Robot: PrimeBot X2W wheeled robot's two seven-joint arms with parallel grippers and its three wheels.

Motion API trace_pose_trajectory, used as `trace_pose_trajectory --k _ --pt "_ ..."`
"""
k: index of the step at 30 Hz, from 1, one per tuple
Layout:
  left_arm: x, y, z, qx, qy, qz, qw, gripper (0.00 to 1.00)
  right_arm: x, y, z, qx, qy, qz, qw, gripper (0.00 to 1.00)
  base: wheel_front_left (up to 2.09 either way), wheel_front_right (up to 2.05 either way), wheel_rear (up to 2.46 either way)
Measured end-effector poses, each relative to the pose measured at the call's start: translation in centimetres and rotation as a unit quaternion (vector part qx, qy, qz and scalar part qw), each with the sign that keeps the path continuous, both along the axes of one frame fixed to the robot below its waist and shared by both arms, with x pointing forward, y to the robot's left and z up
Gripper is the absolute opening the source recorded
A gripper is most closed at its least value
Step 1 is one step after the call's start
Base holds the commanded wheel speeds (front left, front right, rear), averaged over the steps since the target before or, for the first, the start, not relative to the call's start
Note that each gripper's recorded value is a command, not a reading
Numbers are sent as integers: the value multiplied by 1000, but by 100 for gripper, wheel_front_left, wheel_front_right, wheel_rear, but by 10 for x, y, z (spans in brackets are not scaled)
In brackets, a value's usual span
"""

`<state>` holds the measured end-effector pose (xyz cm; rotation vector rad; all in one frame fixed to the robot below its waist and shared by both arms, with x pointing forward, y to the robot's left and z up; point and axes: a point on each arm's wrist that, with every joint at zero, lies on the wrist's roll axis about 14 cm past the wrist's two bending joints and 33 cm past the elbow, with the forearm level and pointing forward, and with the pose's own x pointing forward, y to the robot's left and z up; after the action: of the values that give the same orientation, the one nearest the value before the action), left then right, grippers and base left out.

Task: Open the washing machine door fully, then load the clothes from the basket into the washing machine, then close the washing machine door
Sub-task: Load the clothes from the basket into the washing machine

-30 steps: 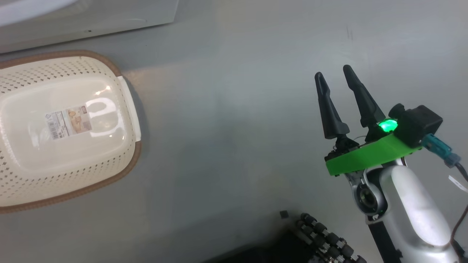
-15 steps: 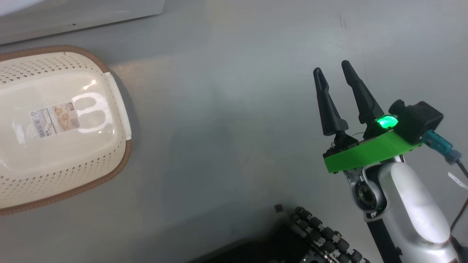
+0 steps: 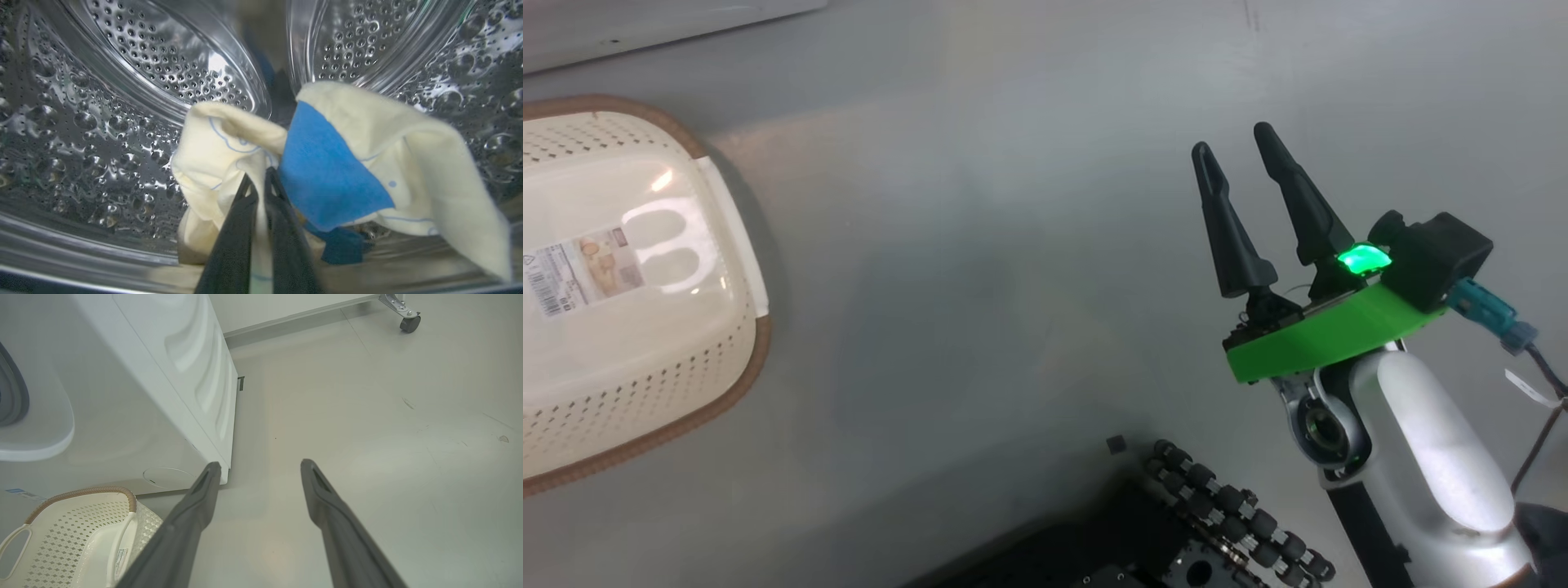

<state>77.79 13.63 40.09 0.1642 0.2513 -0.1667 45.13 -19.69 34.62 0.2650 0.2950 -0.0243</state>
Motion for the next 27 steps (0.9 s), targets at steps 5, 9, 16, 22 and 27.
trace_pose_trajectory --k 5,9,16,22,27 --pt "19 -4 9 -15 -58 11 998 0 -7 -7 -9 -2 17 -10 1000 100 0 0 0" --pt "30 -1 10 -13 -96 29 995 0 -12 -12 -15 -4 30 -19 999 100 0 0 0" --pt "38 6 7 -24 -117 59 991 0 -14 -14 -23 -8 41 -20 999 100 0 0 0" --pt "37 8 8 -37 -119 64 990 100 -5 -12 -20 -6 30 -13 999 100 0 0 0" --pt "33 11 13 -58 -116 69 989 100 -1 -11 -19 -7 24 -11 1000 100 0 0 0"
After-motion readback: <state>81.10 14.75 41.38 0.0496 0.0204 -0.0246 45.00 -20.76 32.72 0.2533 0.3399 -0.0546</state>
